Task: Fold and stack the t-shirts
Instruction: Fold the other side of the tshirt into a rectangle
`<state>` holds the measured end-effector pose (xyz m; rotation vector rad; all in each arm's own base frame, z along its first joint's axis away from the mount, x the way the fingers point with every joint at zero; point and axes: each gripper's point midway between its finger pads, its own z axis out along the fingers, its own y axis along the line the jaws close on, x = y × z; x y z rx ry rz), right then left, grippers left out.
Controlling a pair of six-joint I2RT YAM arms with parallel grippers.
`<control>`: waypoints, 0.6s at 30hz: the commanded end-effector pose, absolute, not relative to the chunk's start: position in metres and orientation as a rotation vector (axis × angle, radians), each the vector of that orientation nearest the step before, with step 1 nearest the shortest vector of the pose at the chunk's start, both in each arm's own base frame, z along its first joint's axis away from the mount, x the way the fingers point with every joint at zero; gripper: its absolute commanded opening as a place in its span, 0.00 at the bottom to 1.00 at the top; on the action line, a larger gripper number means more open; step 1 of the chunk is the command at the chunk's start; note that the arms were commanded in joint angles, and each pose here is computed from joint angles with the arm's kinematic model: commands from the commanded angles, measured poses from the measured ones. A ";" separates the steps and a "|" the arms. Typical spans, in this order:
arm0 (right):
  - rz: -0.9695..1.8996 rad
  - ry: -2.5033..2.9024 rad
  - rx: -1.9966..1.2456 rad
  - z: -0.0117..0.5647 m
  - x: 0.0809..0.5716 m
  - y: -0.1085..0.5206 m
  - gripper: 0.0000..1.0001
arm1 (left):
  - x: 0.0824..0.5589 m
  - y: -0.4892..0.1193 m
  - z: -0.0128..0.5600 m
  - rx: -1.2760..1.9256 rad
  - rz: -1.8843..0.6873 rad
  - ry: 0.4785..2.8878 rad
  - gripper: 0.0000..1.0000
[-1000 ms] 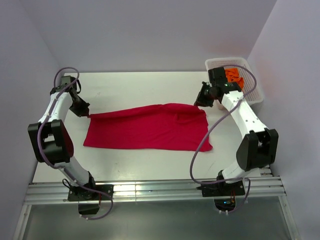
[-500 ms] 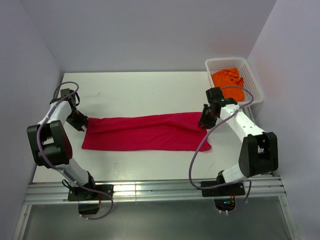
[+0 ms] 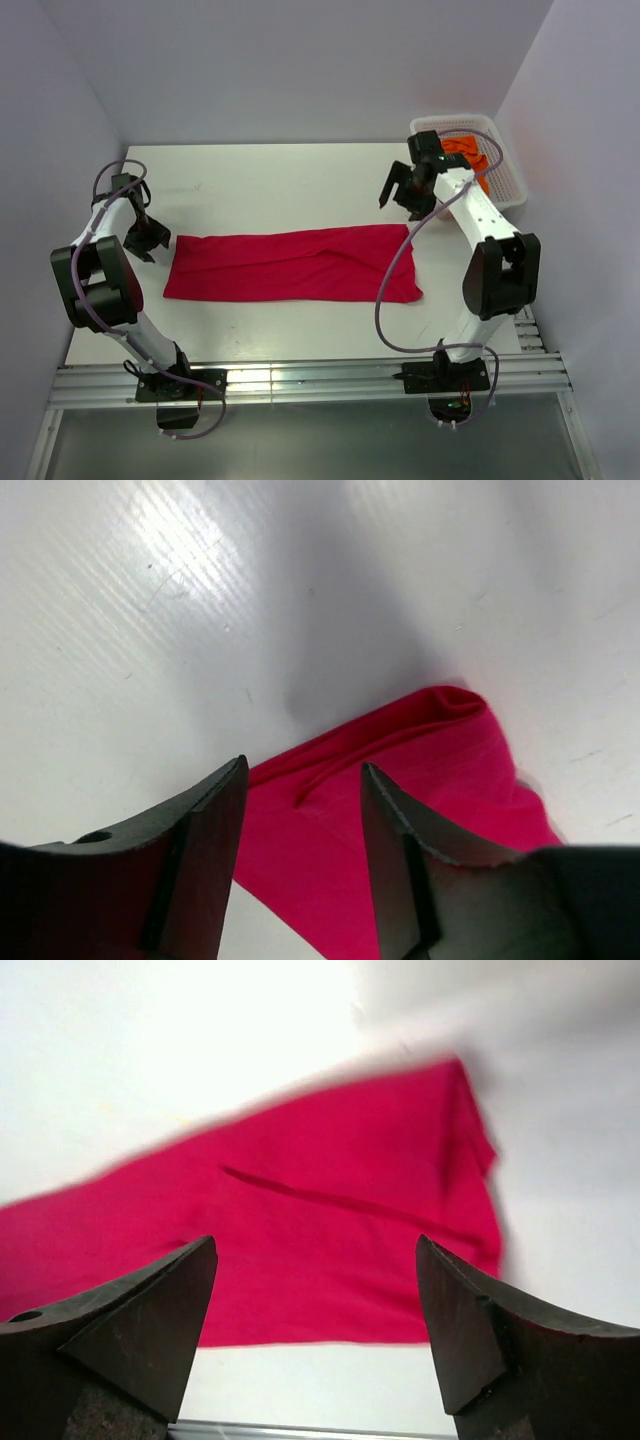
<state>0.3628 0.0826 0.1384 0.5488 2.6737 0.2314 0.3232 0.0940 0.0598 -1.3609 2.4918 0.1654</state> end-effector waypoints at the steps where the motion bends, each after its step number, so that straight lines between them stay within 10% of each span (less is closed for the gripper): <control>1: 0.347 2.672 0.523 0.150 0.389 0.103 0.87 | 0.343 0.097 0.083 -1.354 0.114 2.410 0.54; 7: 0.452 2.682 0.405 0.147 0.429 0.141 0.69 | 0.350 0.092 0.078 -1.348 0.068 2.421 0.44; 18: 0.468 2.821 0.271 0.107 0.434 0.192 0.69 | 0.347 0.086 0.061 -1.358 0.041 2.444 0.40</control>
